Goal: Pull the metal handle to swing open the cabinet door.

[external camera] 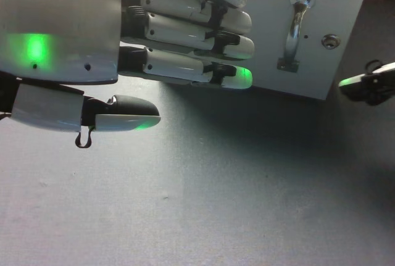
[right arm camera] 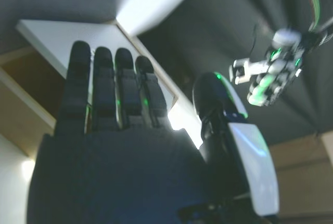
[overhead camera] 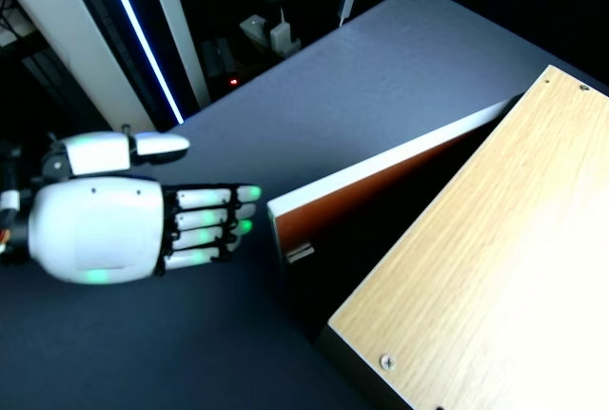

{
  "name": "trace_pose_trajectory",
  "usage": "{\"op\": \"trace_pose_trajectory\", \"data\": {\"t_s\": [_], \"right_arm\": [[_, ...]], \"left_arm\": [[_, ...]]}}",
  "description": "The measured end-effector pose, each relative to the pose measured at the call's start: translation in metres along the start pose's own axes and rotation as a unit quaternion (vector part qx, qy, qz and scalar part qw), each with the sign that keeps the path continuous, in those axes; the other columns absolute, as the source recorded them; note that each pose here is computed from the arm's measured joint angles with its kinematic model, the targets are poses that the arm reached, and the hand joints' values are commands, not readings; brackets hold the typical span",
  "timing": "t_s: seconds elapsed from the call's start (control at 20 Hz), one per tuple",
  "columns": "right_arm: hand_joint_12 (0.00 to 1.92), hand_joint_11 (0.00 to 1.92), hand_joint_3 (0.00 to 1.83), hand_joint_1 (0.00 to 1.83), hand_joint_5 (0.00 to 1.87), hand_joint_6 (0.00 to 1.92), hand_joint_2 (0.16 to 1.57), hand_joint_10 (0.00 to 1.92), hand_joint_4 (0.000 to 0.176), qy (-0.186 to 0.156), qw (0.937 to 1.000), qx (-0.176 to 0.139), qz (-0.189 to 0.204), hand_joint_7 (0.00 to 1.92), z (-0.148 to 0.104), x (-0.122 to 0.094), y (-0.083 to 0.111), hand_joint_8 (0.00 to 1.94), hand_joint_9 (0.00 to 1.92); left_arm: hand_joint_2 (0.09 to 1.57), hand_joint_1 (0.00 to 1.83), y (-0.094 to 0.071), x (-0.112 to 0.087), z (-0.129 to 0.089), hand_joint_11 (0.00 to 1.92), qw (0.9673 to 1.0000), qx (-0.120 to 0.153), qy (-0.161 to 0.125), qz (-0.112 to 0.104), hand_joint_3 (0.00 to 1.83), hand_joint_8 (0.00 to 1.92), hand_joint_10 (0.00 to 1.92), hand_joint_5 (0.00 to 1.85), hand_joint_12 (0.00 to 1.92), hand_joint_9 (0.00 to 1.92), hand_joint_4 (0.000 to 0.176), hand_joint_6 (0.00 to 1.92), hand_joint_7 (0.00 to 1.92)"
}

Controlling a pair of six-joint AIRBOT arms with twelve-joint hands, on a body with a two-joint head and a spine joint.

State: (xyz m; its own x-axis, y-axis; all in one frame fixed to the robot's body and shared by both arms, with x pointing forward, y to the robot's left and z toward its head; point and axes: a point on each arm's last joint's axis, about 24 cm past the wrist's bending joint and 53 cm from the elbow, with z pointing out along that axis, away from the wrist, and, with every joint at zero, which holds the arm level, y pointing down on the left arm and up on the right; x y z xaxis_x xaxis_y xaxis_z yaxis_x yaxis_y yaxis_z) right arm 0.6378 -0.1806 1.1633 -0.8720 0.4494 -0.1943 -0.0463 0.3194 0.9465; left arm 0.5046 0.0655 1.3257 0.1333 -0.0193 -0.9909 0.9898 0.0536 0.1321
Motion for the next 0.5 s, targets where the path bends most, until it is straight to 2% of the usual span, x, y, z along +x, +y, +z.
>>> {"op": "trace_pose_trajectory", "data": {"t_s": [0.15, 0.25, 0.5], "right_arm": [[0.58, 0.00, 0.02, 0.00, 0.17, 0.00, 1.57, 0.00, 0.000, -0.008, 0.9994, 0.023, -0.024, 0.20, -0.010, -0.014, -0.011, 0.00, 0.18], [0.57, 0.00, 0.02, 0.00, 0.17, 0.00, 1.57, 0.00, 0.000, -0.014, 0.9993, 0.024, -0.026, 0.20, -0.014, -0.019, -0.011, 0.00, 0.18], [0.59, 0.00, 0.03, 0.00, 0.17, 0.00, 1.57, 0.00, 0.000, 0.004, 0.9992, 0.024, -0.032, 0.20, -0.013, -0.010, -0.011, 0.00, 0.18]], "left_arm": [[1.57, 0.00, 0.000, 0.000, 0.000, 0.00, 1.0000, 0.000, 0.000, 0.000, 0.17, 0.00, 0.00, 0.34, 0.65, 0.29, 0.000, 0.00, 0.33], [1.57, 0.00, 0.000, 0.000, 0.000, 0.00, 1.0000, 0.000, 0.000, 0.000, 0.17, 0.00, 0.00, 0.33, 0.65, 0.29, 0.000, 0.00, 0.32], [1.57, 0.00, 0.000, 0.000, 0.000, 0.00, 1.0000, 0.000, 0.000, 0.000, 0.17, 0.00, 0.00, 0.36, 0.70, 0.31, 0.000, 0.00, 0.35]]}}
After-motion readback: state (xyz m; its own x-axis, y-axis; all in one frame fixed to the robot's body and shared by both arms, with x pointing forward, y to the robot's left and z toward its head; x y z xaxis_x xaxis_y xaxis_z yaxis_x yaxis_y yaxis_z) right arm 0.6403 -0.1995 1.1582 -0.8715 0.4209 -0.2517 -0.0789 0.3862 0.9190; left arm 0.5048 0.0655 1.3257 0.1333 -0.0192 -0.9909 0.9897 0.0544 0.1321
